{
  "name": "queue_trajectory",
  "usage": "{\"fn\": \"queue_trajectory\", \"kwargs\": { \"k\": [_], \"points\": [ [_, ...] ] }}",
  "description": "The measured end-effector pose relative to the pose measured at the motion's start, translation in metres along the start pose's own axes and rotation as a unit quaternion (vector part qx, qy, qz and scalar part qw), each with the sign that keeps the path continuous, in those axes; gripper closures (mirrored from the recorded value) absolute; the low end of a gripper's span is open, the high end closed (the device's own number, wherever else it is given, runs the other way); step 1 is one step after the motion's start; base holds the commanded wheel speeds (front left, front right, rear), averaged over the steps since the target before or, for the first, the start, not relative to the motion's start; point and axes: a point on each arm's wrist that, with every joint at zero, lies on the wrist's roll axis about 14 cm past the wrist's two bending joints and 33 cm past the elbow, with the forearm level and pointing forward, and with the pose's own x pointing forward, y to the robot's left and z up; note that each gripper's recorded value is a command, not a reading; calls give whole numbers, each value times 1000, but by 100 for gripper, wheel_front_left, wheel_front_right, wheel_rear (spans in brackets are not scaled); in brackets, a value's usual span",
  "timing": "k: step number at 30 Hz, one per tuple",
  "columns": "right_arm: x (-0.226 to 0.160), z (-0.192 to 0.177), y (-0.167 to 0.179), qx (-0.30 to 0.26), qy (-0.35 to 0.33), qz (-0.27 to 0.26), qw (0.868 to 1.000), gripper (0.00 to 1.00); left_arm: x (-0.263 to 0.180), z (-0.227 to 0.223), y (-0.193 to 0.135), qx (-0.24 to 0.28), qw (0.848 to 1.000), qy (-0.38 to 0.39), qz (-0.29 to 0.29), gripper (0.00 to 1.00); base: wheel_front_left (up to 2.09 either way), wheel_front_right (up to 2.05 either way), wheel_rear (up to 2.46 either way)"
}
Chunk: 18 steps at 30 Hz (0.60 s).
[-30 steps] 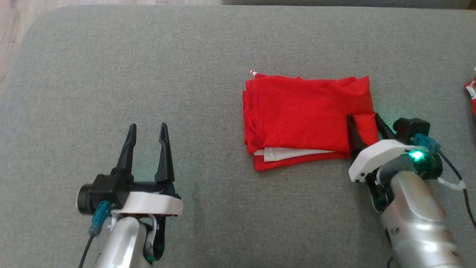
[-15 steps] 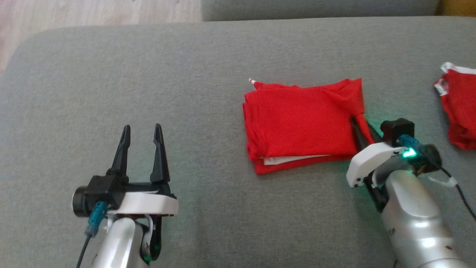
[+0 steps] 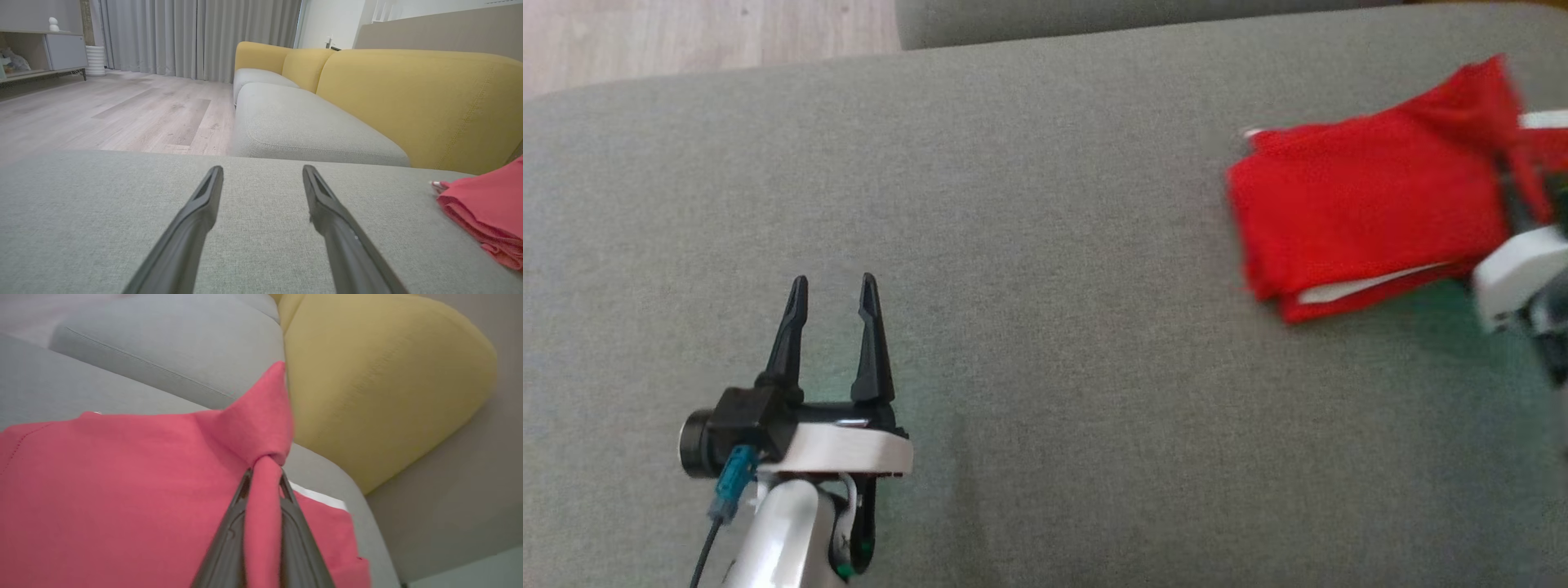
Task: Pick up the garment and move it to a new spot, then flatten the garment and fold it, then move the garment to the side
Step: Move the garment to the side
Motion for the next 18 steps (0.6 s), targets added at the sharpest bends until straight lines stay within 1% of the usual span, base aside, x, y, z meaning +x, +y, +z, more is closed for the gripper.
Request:
{"fn": "queue_trajectory", "kwargs": {
  "k": [3, 6, 10, 14, 18],
  "points": [
    [0, -6, -34, -31, 21, -27, 999, 100, 3, -8, -2, -2, 1000, 10, -4, 0, 0, 0, 0],
    [-4, -21, -66, -59, 57, -53, 995, 100, 6, -14, -1, -1, 1000, 17, -5, 0, 0, 0, 0],
    [-7, -36, -98, -78, 97, -83, 989, 100, 13, -16, 0, -2, 1000, 18, -7, 0, 0, 0, 0],
    [-7, -42, -114, -68, 113, -106, 986, 100, 16, -20, 3, 2, 1000, 23, -5, 0, 0, 0, 0],
    [-5, -50, -118, -62, 125, -115, 984, 100, 17, -28, 6, 0, 999, 32, -4, 0, 0, 0, 0]
  ]
}}
